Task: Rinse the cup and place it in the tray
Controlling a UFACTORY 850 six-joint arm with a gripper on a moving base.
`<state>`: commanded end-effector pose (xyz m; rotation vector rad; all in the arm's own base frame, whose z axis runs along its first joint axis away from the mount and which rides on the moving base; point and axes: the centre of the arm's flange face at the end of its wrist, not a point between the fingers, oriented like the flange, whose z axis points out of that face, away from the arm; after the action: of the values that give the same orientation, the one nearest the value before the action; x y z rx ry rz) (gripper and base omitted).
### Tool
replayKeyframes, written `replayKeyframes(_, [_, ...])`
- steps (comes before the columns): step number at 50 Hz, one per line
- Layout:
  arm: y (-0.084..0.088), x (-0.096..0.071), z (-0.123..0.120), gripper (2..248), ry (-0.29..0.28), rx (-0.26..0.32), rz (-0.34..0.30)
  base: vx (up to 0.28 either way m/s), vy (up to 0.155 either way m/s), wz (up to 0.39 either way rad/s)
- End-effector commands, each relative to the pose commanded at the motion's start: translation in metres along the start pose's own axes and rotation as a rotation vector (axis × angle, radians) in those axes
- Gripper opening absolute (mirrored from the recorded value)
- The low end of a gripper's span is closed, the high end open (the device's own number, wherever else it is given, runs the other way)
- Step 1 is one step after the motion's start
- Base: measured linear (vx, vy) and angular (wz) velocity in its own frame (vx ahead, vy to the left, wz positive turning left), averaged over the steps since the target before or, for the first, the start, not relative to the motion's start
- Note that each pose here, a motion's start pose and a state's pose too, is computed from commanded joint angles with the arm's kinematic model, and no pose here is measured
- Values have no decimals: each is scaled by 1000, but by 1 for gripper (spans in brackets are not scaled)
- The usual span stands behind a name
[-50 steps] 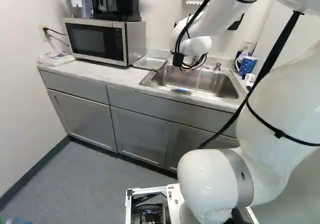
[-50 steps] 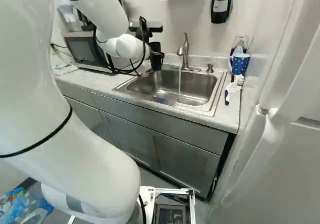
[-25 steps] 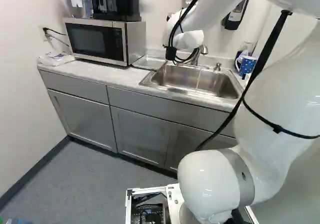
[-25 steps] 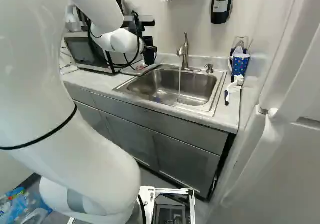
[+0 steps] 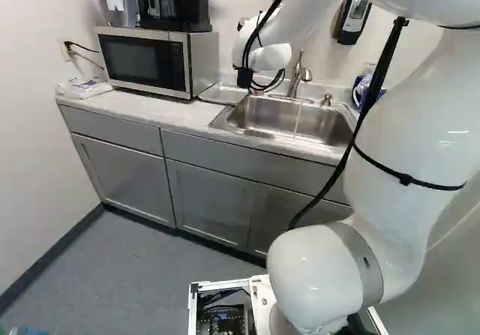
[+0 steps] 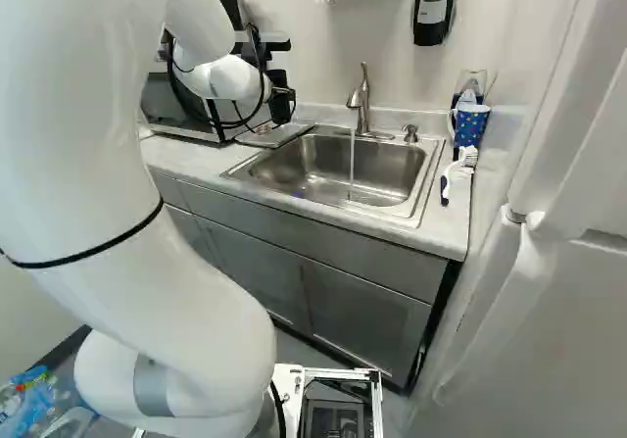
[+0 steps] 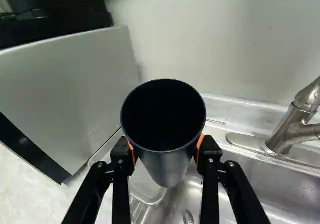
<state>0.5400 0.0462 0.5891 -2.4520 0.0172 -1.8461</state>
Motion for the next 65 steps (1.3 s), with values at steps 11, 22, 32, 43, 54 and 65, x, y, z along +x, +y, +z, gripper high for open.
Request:
replayKeyframes(11, [-16,2,16,126,-2,25,-7,0,0,0])
replayKeyframes(22, [-28,-4,37,126,-18,44,-14,0,0,0])
replayKeyframes(32, [-34,-12,54,126,-36,50,-17,0,0,0])
replayKeyframes(43, [-33,-24,59,126,-58,48,-19,0,0,0])
replayKeyframes(54, [-33,-36,64,126,-79,46,-20,0,0,0])
replayKeyframes(65, [-32,-47,69,126,-101,45,-21,0,0,0])
